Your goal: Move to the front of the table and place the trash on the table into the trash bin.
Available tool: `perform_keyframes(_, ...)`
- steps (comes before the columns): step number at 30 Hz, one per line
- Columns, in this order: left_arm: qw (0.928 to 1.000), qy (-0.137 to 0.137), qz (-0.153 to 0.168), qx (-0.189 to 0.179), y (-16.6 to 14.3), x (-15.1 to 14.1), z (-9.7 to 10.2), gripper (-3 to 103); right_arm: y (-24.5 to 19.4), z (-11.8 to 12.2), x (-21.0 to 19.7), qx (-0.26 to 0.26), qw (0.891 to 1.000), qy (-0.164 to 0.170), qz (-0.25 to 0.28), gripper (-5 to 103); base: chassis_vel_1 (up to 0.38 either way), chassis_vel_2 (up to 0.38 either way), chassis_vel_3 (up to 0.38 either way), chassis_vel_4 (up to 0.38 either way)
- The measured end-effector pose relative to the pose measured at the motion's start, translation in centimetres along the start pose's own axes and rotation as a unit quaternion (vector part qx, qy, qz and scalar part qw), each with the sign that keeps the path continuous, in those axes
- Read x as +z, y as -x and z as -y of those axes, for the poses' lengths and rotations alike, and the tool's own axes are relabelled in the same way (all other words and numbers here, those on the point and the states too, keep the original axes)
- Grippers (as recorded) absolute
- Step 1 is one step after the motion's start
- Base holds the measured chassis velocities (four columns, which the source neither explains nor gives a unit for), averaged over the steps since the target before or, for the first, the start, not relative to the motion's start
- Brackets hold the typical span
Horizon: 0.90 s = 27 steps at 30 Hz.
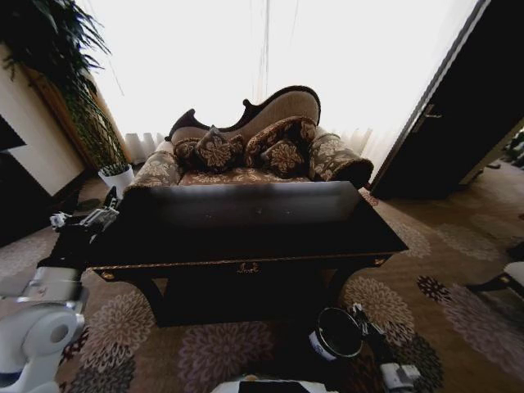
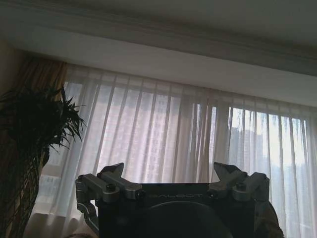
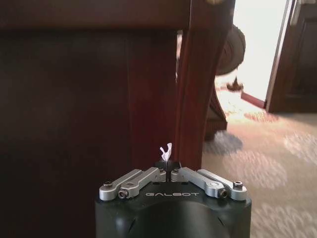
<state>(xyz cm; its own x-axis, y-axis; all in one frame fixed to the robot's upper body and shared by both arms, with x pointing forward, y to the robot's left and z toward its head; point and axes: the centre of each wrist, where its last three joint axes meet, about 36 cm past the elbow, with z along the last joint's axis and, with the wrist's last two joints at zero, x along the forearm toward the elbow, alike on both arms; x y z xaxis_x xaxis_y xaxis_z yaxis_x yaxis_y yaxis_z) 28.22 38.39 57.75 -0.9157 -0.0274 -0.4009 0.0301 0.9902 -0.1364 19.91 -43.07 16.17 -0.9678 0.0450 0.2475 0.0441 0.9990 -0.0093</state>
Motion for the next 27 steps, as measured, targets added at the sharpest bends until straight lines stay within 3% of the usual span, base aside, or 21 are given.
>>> perform_keyframes(4,1.0,0.004,0.003,-0.002,-0.3,-0.5,-0.1,100,0.7,-0.6,1.1,0.016,0.999,-0.002,-0.043,0,0.0,0.0,0.0,0.0)
perform_keyframes(7,0.9999,0.013,0.005,-0.008,-0.7,-1.0,-0.4,100,1.3,-1.3,2.8,0.033,0.994,-0.005,-0.103,0,0.0,0.0,0.0,0.0)
perform_keyframes(13,0.9998,0.017,0.003,-0.012,-1.3,-1.2,-0.3,100,1.7,-2.1,4.6,0.036,0.989,-0.001,-0.144,0,0.0,0.0,0.0,0.0)
perform_keyframes(22,0.9996,0.023,0.002,-0.019,-1.8,-1.4,-0.4,100,2.6,-3.1,5.7,0.032,0.986,0.016,-0.165,0,0.0,0.0,0.0,0.0)
perform_keyframes(24,0.9995,0.023,0.003,-0.019,-1.9,-1.4,-0.4,100,2.7,-3.2,5.8,0.033,0.985,0.018,-0.17,10,0.0,0.0,0.0,0.0)
perform_keyframes(26,0.9995,0.024,0.003,-0.02,-1.9,-1.4,-0.4,100,2.8,-3.2,5.8,0.033,0.985,0.018,-0.171,10,0.0,0.0,0.0,0.0)
perform_keyframes(27,0.9995,0.024,0.003,-0.02,-1.9,-1.4,-0.4,100,2.8,-3.1,5.8,0.034,0.984,0.019,-0.172,16,0.0,0.0,0.0,0.0)
